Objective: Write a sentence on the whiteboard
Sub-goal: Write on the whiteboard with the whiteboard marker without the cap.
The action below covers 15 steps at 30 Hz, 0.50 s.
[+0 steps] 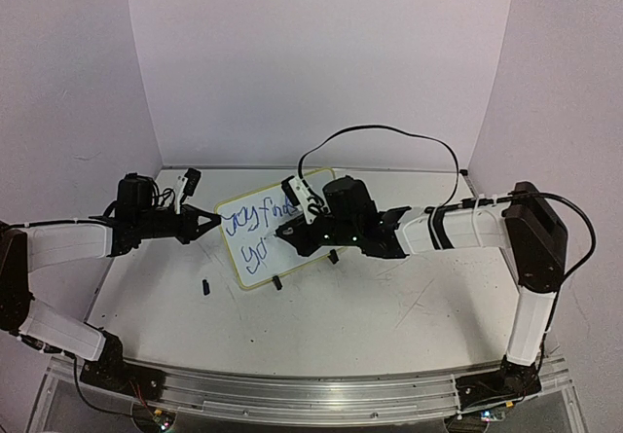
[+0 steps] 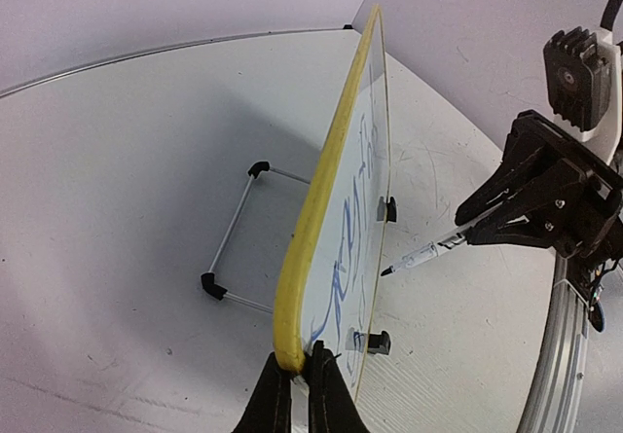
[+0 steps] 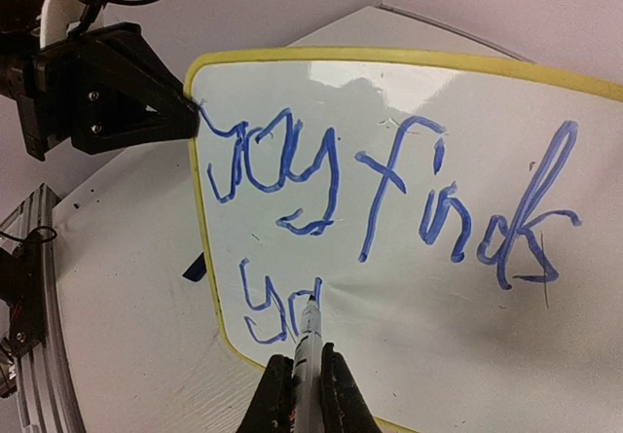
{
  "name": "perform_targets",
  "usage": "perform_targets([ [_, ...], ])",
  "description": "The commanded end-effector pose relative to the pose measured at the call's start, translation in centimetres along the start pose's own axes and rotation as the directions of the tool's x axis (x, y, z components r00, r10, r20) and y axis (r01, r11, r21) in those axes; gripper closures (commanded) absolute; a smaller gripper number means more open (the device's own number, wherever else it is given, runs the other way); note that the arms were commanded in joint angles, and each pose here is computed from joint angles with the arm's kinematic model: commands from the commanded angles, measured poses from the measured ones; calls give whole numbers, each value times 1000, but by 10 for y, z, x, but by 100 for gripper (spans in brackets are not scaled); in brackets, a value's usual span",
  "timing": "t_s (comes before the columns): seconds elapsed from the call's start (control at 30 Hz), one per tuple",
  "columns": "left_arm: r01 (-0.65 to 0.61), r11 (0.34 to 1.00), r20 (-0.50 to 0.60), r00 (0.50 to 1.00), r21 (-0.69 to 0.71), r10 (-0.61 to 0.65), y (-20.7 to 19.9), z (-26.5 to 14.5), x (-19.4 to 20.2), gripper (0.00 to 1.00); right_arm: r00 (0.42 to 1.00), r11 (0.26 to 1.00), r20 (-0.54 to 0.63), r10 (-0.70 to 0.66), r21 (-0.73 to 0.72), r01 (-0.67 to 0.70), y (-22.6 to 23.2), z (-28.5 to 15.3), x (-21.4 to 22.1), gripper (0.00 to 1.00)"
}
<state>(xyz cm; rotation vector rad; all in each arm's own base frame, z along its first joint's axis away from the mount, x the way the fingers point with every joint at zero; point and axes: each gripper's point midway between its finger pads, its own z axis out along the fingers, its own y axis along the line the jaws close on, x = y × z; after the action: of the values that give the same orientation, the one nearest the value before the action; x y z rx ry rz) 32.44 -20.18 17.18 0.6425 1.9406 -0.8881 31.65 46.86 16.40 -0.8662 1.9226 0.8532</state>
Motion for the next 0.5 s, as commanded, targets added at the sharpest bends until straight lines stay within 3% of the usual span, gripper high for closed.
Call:
perform_targets([
  [0.0, -74, 995, -17, 997, -62, 73, 11, 2, -2, 100, 1000, 1000, 23, 15, 14, -15, 0, 4, -10, 100],
  [0.47, -74, 996, -14, 997, -54, 74, 8, 1, -3, 100, 999, 999, 19, 29, 34, -29, -6, 12, -7, 100],
])
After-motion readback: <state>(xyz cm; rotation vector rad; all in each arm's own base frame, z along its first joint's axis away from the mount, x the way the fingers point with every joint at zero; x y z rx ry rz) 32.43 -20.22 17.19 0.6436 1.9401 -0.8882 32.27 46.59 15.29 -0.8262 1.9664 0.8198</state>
